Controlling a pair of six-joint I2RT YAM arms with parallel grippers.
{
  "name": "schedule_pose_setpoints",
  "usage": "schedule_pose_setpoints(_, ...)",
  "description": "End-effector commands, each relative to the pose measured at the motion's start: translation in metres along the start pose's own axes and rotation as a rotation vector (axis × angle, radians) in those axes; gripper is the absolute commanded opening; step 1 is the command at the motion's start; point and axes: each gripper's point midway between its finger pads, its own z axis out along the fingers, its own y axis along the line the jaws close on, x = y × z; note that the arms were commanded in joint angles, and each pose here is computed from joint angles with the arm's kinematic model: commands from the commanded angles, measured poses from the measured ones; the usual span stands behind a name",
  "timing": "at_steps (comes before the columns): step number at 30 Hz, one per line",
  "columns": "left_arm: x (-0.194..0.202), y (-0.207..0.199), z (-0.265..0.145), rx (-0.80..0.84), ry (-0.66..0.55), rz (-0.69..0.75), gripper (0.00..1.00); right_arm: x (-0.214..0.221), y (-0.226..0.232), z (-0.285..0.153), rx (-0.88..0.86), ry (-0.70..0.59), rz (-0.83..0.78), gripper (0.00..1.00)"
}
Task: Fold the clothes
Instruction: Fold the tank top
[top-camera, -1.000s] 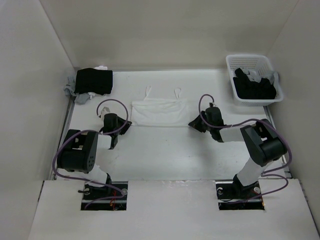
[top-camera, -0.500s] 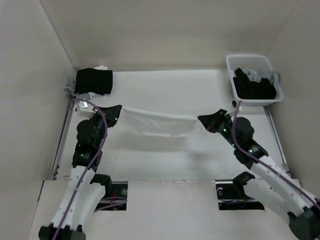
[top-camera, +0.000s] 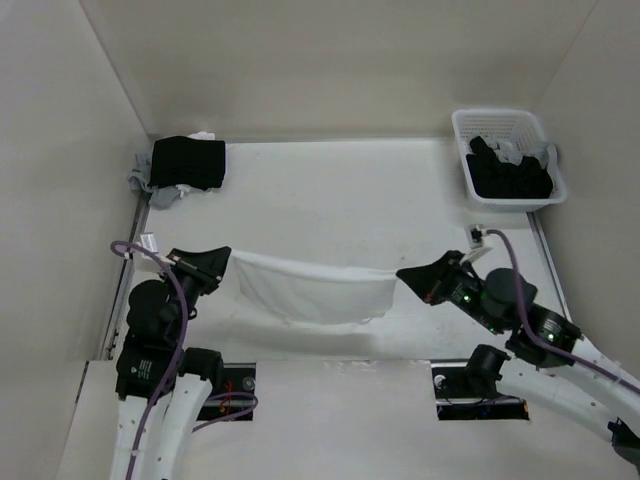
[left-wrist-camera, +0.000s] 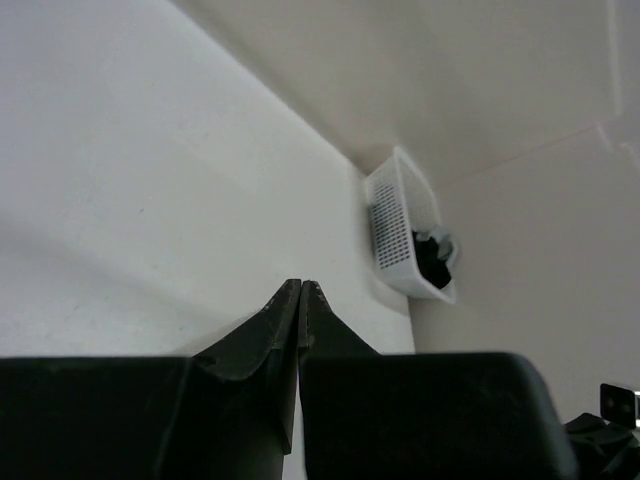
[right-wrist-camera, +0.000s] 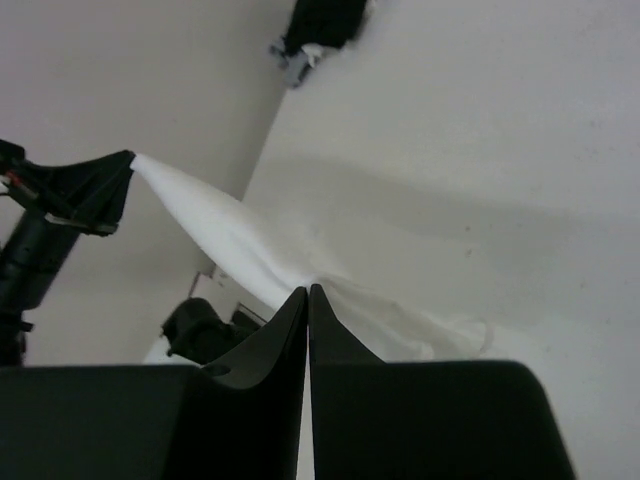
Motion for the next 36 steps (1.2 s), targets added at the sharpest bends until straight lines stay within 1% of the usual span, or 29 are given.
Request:
schedule_pose_setpoints(1, 0.033, 0.048, 0.013, -0.166, 0.111, -0.004, 0.0, 0.027, -0.023, 0.024, 0.092, 0.073, -0.015, 0.06)
schedule_pose_setpoints(3, 0.043, 0.065, 0.031, -0.213, 0.133, -0.008, 0.0, 0.027, -0.039, 0.048, 0.131, 0.083, -0.035, 0.06)
schedule_pose_setpoints(6, 0.049, 0.082, 0.073, -0.241, 0.137, -0.025, 0.0, 0.013, -0.068, 0.092, 0.156, 0.089, -0.011, 0.06)
schedule_pose_setpoints(9, 0.051, 0.094, 0.127, -0.253, 0.128, -0.065, 0.0, -0.012, -0.111, 0.14, 0.201, 0.083, 0.039, 0.06)
schedule_pose_setpoints(11, 0.052, 0.103, 0.163, -0.275, 0.124, -0.076, 0.0, -0.02, -0.134, 0.168, 0.234, 0.094, 0.061, 0.06)
schedule_pose_setpoints(14, 0.057, 0.125, 0.217, -0.319, 0.132, -0.086, 0.0, -0.037, -0.176, 0.211, 0.297, 0.115, 0.095, 0.06)
schedule_pose_setpoints(17, 0.06, 0.146, 0.258, -0.356, 0.144, -0.103, 0.0, -0.053, -0.213, 0.238, 0.343, 0.112, 0.142, 0.06)
schedule_pose_setpoints(19, 0.062, 0.154, 0.274, -0.371, 0.15, -0.109, 0.0, -0.061, -0.224, 0.246, 0.356, 0.099, 0.158, 0.06)
schedule_pose_setpoints(23, 0.058, 0.153, 0.28, -0.358, 0.15, -0.098, 0.0, -0.066, -0.226, 0.249, 0.352, 0.093, 0.162, 0.06)
schedule_pose_setpoints(25, 0.058, 0.148, 0.279, -0.331, 0.144, -0.095, 0.01, -0.062, -0.23, 0.248, 0.361, 0.098, 0.166, 0.06)
schedule_pose_setpoints(28, 0.062, 0.137, 0.272, -0.288, 0.152, -0.091, 0.01, -0.061, -0.23, 0.237, 0.374, 0.063, 0.158, 0.06)
schedule_pose_setpoints(32, 0.072, 0.13, 0.242, -0.248, 0.152, -0.081, 0.02, -0.047, -0.231, 0.216, 0.388, 0.038, 0.163, 0.05)
schedule_pose_setpoints(36, 0.084, 0.126, 0.204, -0.214, 0.153, -0.072, 0.02, -0.028, -0.236, 0.192, 0.397, 0.023, 0.191, 0.04)
